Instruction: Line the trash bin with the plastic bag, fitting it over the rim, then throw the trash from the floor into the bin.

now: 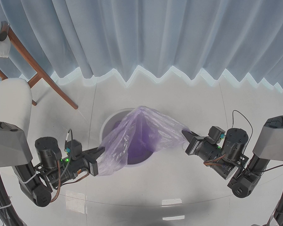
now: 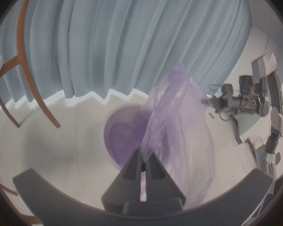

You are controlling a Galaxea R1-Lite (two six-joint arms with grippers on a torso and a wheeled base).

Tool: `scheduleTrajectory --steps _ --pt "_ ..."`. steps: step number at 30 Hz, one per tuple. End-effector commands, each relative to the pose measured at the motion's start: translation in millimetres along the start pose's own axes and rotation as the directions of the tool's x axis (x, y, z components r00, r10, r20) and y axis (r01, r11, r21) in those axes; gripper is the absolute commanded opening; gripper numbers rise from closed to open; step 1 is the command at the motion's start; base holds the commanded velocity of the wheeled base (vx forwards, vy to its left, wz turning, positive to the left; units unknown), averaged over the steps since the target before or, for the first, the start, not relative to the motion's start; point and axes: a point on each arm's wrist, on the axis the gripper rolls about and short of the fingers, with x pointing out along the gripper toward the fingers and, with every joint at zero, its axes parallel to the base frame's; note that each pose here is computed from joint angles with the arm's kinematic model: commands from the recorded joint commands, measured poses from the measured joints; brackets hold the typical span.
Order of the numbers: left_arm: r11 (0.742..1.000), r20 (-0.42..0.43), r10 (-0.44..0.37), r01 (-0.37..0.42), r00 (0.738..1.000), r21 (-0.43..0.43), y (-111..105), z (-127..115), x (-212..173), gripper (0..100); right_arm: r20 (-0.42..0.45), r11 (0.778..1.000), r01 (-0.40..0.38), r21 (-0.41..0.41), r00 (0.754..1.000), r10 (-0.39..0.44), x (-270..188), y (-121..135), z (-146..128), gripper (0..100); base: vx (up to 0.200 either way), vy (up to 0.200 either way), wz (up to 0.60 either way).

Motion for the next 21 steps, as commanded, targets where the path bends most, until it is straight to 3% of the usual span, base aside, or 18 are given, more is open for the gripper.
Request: scheduleTrajectory --steps 1,7,14,21 --pt "0.998 0.116 0.060 -0.057 0.991 -0.030 16 21 23 0 0.044 1.000 -0.019 -0.012 0.999 0.019 0 4 9 0 0.000 0.000 0.00" --pt "0.990 0.231 0.132 -0.117 0.964 -0.077 15 46 38 0 0.074 0.999 -0.033 -0.018 0.997 0.034 5 7 15 0 0.000 0.000 0.00" --pt "0.994 0.227 0.074 -0.054 0.971 -0.095 -4 44 47 0 0.025 0.997 -0.079 -0.014 0.997 0.080 4 22 0 0 0.000 0.000 0.00" --pt "0.985 0.203 0.136 -0.111 0.970 -0.129 3 38 46 0 0.017 0.999 -0.034 -0.022 0.999 0.034 7 8 -3 0 0.000 0.000 0.00"
